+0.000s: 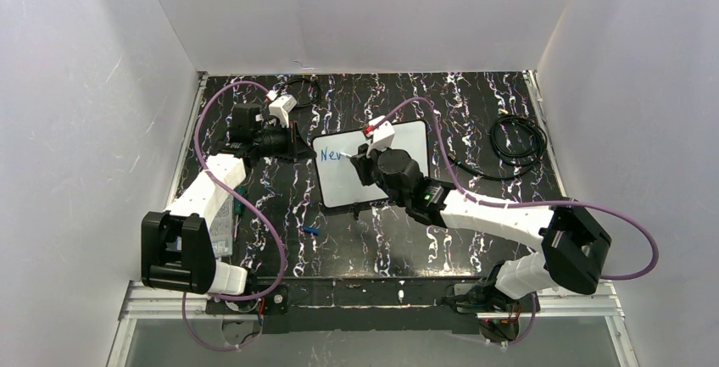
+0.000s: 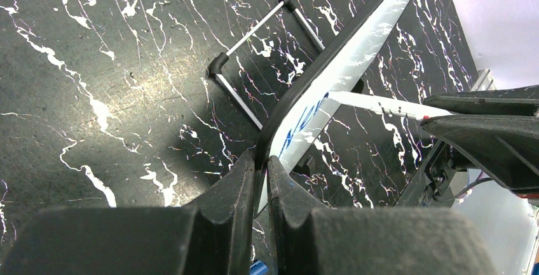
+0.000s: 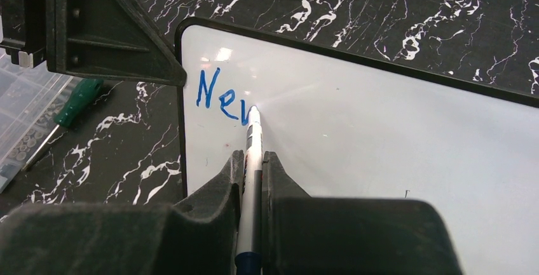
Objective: Write a sentence on the whiteboard
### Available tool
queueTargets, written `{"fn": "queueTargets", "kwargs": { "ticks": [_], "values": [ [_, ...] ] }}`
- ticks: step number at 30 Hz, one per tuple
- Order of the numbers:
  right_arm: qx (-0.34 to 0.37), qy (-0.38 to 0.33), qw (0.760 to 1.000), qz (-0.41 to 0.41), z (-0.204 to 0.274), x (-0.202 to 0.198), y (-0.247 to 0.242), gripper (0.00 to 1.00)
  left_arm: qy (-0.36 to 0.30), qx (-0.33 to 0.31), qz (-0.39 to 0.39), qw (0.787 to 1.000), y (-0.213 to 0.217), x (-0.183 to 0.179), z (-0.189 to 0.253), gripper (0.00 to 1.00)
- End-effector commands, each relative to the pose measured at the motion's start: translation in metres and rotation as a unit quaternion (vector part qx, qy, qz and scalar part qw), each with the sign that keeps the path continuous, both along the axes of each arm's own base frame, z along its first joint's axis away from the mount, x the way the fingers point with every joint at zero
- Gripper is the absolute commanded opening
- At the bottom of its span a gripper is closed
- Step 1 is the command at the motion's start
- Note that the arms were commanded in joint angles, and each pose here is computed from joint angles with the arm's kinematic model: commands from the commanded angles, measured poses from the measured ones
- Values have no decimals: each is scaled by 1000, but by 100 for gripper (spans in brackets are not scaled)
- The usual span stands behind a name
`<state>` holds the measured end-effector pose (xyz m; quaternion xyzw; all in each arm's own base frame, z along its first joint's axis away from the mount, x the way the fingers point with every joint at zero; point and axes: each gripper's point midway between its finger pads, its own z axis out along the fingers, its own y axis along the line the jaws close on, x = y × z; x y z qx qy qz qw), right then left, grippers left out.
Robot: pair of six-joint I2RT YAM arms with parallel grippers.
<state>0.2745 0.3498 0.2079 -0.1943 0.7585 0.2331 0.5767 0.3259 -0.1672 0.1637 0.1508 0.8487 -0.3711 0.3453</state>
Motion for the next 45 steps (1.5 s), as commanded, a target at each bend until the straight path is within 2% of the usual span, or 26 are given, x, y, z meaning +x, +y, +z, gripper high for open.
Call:
{"fn": "queueTargets", "kwargs": {
  "ticks": [1, 17, 33, 45],
  "values": [
    [21, -29, 999, -34, 26, 11, -11, 1, -15, -12, -18, 1000, -5, -9, 14, 0],
    [6, 5, 999, -33, -4, 0, -21, 1, -14, -12, -19, 1000, -6, -9, 14, 0],
    [32, -41, 997, -63, 36, 16, -20, 1, -16, -11, -19, 1000, -6, -10, 15, 0],
    [38, -47, 996, -58, 42, 16, -18, 1, -16, -10, -18, 1000, -5, -9, 14, 0]
  ]
}}
